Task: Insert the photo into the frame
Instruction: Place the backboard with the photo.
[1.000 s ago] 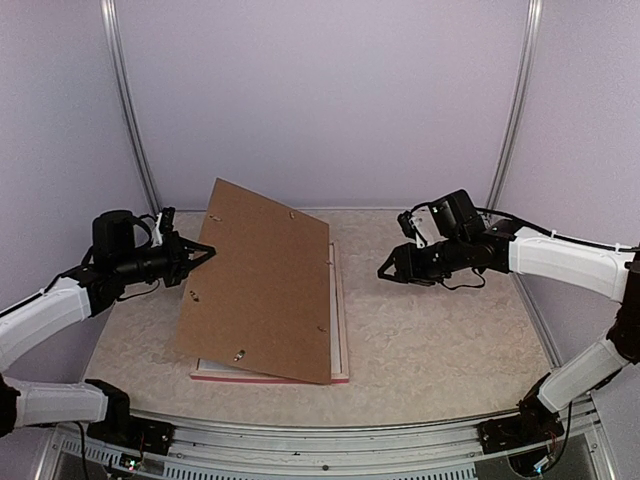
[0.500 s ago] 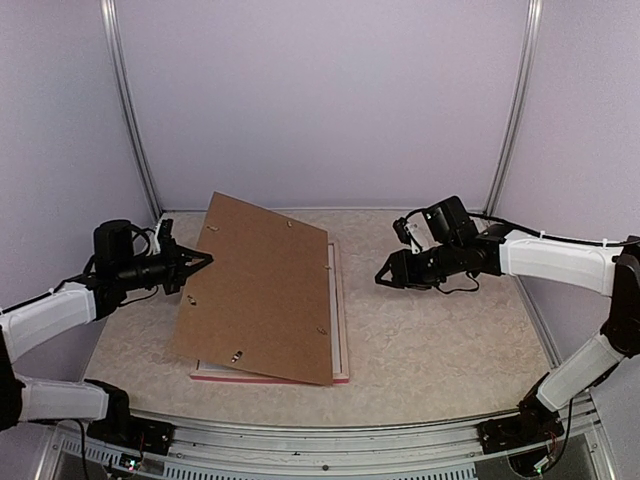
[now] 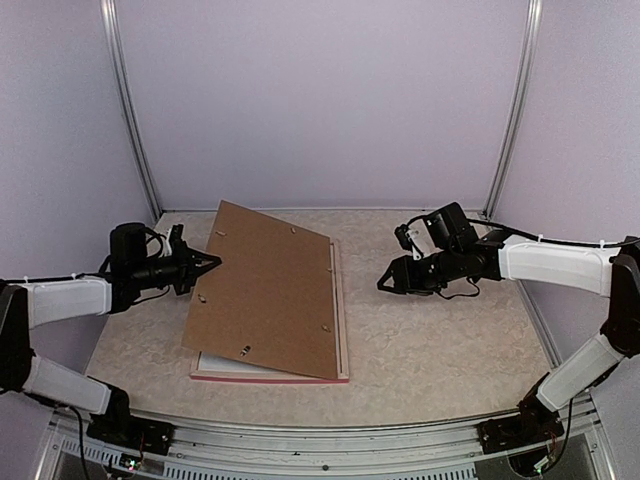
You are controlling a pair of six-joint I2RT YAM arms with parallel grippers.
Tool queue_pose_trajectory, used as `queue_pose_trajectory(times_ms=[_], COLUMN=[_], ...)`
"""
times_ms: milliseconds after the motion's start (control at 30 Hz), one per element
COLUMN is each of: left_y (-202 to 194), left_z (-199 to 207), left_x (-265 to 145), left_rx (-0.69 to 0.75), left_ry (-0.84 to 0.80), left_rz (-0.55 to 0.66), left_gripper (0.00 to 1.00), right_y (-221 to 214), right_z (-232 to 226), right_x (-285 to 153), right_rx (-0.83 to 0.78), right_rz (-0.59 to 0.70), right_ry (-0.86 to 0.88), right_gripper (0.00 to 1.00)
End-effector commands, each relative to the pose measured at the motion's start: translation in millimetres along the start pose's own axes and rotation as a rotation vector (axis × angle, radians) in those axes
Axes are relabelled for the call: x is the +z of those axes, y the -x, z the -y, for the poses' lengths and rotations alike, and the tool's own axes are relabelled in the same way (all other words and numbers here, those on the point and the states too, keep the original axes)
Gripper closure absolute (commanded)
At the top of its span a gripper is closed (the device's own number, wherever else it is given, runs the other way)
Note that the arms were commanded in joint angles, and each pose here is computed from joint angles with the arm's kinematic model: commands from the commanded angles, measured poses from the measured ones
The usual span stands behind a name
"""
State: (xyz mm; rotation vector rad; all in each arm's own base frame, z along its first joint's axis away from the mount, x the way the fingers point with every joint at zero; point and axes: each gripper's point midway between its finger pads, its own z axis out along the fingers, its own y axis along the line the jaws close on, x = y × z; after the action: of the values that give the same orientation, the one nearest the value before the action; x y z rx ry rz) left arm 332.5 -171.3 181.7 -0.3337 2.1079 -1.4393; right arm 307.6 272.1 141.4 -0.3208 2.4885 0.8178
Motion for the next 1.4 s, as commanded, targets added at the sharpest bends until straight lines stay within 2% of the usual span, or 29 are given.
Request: queue_pose_trajectory(times_ms=[0, 1367], left_y=[9.0, 27.1], left_z=[19.5, -3.6], left_x=[3.4, 27.9], left_rx=[0.055, 0.004], left_ry=[-0.091, -0.08], left_rz=[-0.006, -0.023], left_gripper=[1.0, 1.0], right_y=[0.3, -7.5], right_z=[4.9, 8.3], right_x=[0.8, 5.7], right_rx=[-0.002, 0.012], right_rz=[0.008, -0.013], right_ry=[-0.002, -0.001], right_gripper=[0.5, 0.5])
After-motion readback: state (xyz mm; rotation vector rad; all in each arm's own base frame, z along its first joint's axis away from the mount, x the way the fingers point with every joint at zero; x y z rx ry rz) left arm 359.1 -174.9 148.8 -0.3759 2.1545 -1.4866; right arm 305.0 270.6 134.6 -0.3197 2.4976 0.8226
